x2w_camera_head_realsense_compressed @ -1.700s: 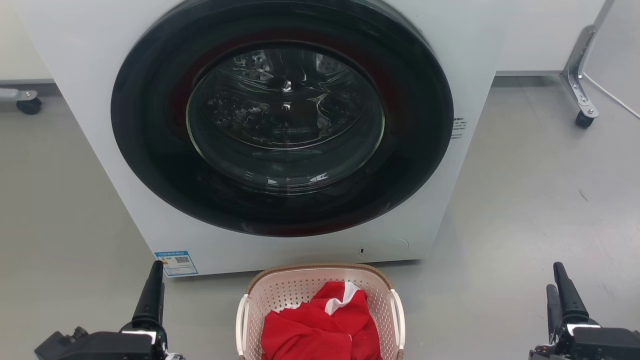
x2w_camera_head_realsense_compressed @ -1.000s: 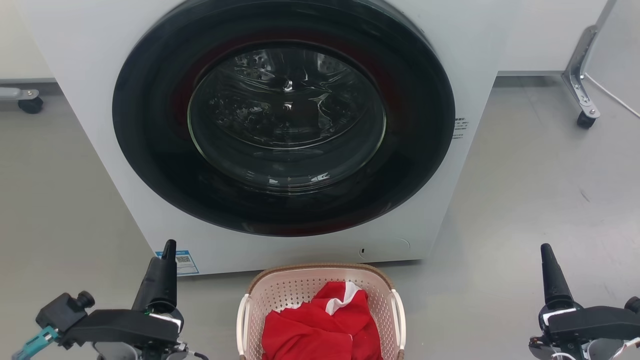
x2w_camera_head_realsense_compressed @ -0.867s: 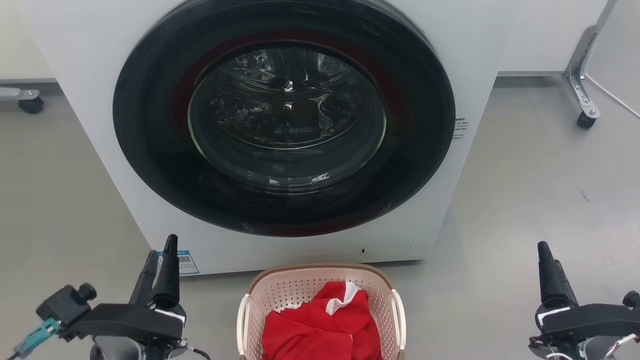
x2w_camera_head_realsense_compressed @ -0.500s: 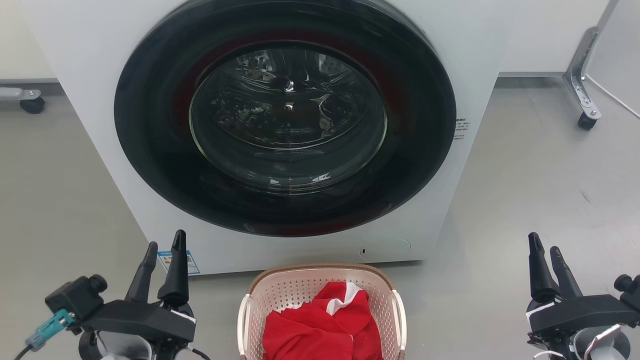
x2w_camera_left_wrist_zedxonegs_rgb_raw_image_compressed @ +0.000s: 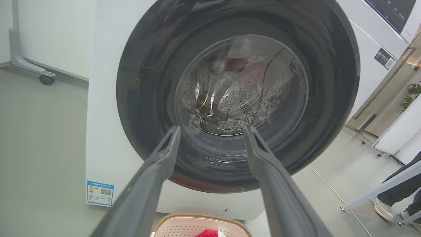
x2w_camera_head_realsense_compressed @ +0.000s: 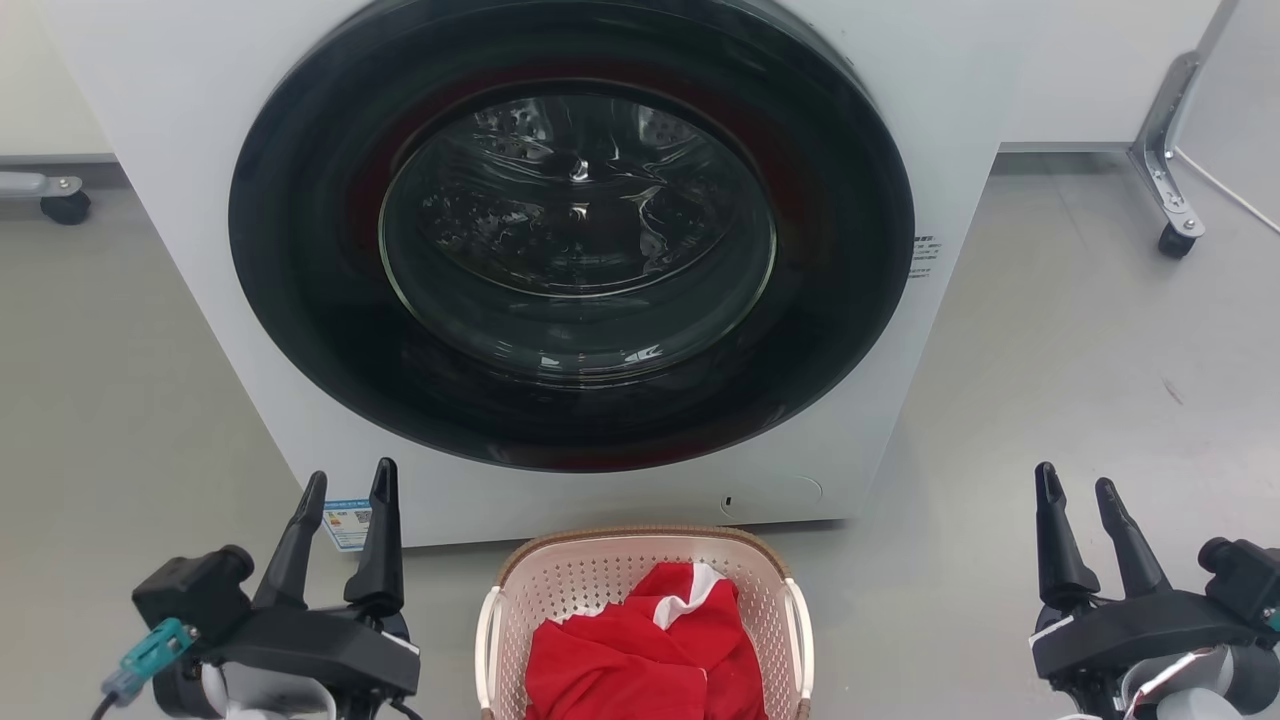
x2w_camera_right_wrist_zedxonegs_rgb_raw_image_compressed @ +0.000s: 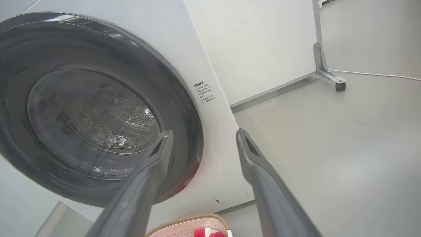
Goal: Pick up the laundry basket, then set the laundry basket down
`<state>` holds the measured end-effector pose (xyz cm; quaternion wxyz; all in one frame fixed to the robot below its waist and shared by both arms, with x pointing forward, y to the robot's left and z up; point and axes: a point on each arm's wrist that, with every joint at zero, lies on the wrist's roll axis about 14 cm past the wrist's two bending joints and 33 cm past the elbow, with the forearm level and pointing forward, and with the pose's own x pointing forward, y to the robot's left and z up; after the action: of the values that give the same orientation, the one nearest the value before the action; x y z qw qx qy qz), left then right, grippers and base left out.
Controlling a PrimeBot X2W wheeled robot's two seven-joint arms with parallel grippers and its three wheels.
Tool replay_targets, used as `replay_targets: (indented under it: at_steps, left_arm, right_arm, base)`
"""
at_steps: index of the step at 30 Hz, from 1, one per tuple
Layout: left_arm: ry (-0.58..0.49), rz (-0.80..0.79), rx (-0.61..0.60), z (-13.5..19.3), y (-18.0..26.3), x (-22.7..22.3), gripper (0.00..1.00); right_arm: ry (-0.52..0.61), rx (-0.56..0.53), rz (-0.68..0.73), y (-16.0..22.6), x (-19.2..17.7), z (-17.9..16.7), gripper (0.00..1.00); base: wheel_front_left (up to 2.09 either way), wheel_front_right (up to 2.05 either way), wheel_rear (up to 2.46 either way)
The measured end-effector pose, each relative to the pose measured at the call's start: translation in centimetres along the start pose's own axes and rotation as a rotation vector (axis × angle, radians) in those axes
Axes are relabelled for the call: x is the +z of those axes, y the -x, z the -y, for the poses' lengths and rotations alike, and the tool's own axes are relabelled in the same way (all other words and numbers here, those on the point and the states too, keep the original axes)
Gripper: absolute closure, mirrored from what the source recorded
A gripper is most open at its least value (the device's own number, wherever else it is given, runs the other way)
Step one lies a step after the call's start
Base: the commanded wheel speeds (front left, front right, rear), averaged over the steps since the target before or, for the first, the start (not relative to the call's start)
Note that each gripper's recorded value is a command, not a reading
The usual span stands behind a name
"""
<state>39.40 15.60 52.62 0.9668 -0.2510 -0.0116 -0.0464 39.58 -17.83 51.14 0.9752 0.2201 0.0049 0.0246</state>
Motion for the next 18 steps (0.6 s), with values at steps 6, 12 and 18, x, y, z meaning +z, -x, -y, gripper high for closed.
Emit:
replay_targets:
  at_steps: [6,12,18]
  left_arm:
    - [-0.084,0.011,-0.012,0.3,0.1,0.0,0.0]
    - [-0.168,0.027,-0.024,0.6,0.1,0.0,0.0]
    - [-0.239,0.047,-0.041,1.0,0.2,0.1,0.0]
  right_arm:
    - [0.094,0.012,0.012,0.0,0.1,-0.2,0.0]
    - [0.194,0.028,0.03,0.1,0.3,-0.5,0.0]
    - [0.274,0.048,0.051,0.1,0.4,-1.0,0.0]
  base:
    - [0.0,0.0,0.0]
    - [0.0,0.0,0.0]
    - [0.0,0.0,0.0]
